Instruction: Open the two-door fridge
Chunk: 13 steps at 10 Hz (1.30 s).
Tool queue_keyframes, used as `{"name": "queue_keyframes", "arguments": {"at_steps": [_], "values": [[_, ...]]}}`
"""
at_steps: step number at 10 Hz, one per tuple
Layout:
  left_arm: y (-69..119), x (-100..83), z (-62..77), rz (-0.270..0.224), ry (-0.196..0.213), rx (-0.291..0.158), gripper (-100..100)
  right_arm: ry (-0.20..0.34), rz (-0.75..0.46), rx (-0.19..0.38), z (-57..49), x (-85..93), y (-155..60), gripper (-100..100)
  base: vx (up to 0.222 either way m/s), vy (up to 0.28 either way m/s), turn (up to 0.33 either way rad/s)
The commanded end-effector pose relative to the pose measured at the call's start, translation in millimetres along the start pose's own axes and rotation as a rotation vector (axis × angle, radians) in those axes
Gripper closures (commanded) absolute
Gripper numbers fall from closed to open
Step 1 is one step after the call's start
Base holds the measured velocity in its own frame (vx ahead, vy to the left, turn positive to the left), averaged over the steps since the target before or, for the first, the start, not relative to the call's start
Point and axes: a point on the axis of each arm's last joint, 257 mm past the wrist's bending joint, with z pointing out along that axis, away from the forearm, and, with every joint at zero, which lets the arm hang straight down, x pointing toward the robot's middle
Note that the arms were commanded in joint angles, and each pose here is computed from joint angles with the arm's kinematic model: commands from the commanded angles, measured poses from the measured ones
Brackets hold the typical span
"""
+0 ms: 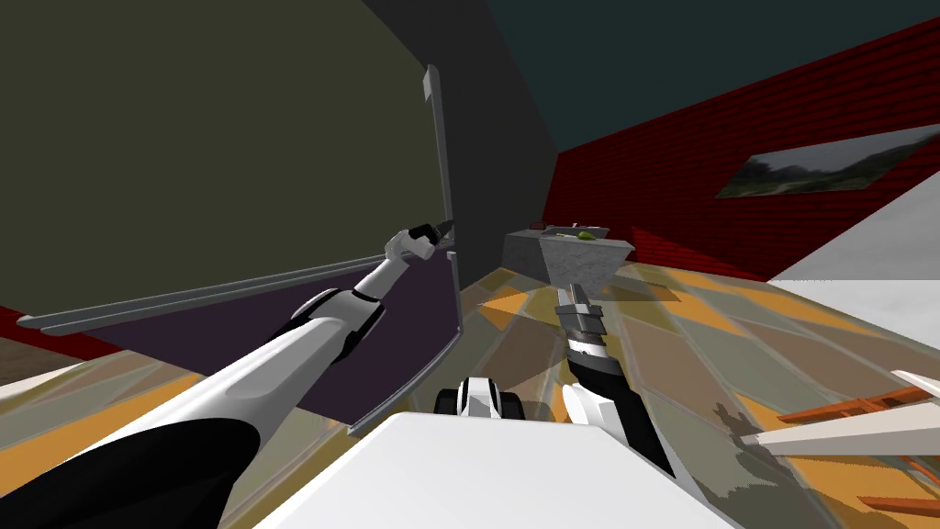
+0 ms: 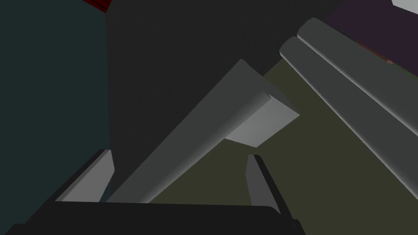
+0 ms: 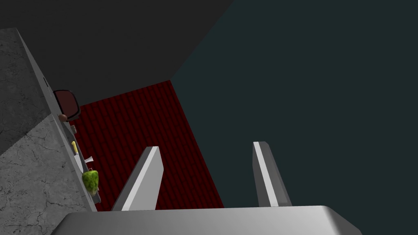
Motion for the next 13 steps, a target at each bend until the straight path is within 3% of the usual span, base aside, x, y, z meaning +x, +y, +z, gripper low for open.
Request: {"name": "queue_keyframes", "arguments": {"at_steps": [1, 3, 4, 5, 6, 11, 12, 13], "values": [[2.5, -22.6, 3.0, 0.023, -0.015, -0.033, -100, 0.000, 0.000, 0.000, 0.0, 0.0, 0, 0, 0.017, -0.024, -0.017], [2.0, -16.1, 3.3, 0.020, -0.012, -0.028, -100, 0.000, 0.000, 0.000, 0.0, 0.0, 0, 0, 0.004, -0.005, -0.001], [1.9, -16.0, 3.3, 0.020, -0.012, -0.027, 100, 0.000, 0.000, 0.000, 0.0, 0.0, 0, 0, 0.000, 0.000, 0.000], [-27.5, 2.7, 2.3, 0.010, 0.024, 0.027, 100, 0.000, 0.000, 0.000, 0.0, 0.0, 0, 0, -0.166, 0.034, -0.079], [-27.5, 2.7, 2.3, 0.010, 0.024, 0.027, 100, 0.000, 0.000, 0.000, 0.1, 0.1, 0, 0, -0.229, 0.046, -0.052], [-99.4, 51.0, -9.2, -0.013, 0.122, 0.161, 100, 0.000, 0.000, 0.000, 0.2, 0.1, 0, 0, -0.260, 0.073, -0.053], [-99.4, 51.0, -9.2, -0.013, 0.122, 0.161, 100, 0.000, 0.000, 0.000, 0.1, 0.1, 0, 0, -0.159, 0.027, -0.022], [-113.4, 60.9, -13.1, -0.017, 0.143, 0.187, 100, 0.000, 0.000, 0.000, 0.1, 0.0, 0, 0, -0.142, 0.015, -0.025]]}}
